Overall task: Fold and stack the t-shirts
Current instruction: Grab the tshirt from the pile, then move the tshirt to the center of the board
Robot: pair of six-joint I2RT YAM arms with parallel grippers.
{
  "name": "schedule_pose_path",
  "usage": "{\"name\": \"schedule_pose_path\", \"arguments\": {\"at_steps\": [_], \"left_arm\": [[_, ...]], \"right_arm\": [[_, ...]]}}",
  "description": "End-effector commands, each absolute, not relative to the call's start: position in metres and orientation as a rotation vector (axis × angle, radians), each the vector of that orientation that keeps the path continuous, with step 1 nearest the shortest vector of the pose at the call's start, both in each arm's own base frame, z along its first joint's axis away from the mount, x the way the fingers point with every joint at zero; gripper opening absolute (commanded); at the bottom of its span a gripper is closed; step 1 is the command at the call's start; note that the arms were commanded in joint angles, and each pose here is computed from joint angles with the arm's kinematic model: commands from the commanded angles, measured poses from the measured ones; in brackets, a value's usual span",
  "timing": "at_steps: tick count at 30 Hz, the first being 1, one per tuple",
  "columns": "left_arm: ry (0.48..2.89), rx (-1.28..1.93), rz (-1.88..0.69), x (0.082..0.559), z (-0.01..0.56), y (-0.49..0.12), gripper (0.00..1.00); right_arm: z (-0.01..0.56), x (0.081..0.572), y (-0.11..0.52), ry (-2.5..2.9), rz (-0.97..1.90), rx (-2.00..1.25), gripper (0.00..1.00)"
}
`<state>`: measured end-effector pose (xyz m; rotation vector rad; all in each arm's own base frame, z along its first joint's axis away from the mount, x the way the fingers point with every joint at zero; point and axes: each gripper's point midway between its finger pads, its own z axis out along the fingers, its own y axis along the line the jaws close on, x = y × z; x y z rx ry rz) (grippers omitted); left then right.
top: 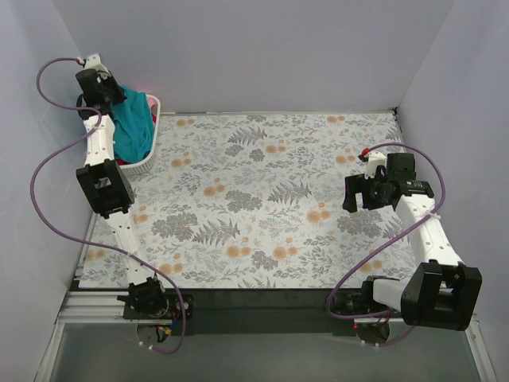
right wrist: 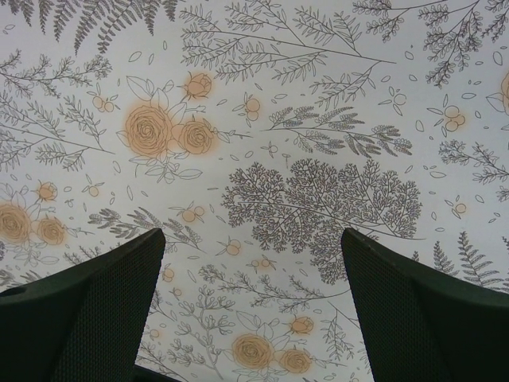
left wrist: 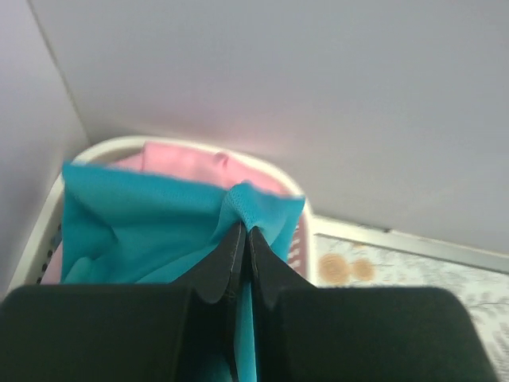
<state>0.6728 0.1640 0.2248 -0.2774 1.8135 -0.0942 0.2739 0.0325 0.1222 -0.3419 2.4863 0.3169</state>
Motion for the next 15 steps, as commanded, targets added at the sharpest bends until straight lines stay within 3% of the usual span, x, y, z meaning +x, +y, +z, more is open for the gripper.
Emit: {"name": "schedule_pose_path", "arguments": {"at_steps": [1,15], "left_arm": [[1.503,-0.124,-0.187,0.625,0.42,0.119,0.0],[1.27,0.17,-0.477,0.493,0.581,-0.056,0.0]], "right_arm": [[0.135,0.278,0.035,2.429,0.341,-0.342,0.98],[0.166,0.278,0.022,2.327,0.355,-0.275,0.98]]}}
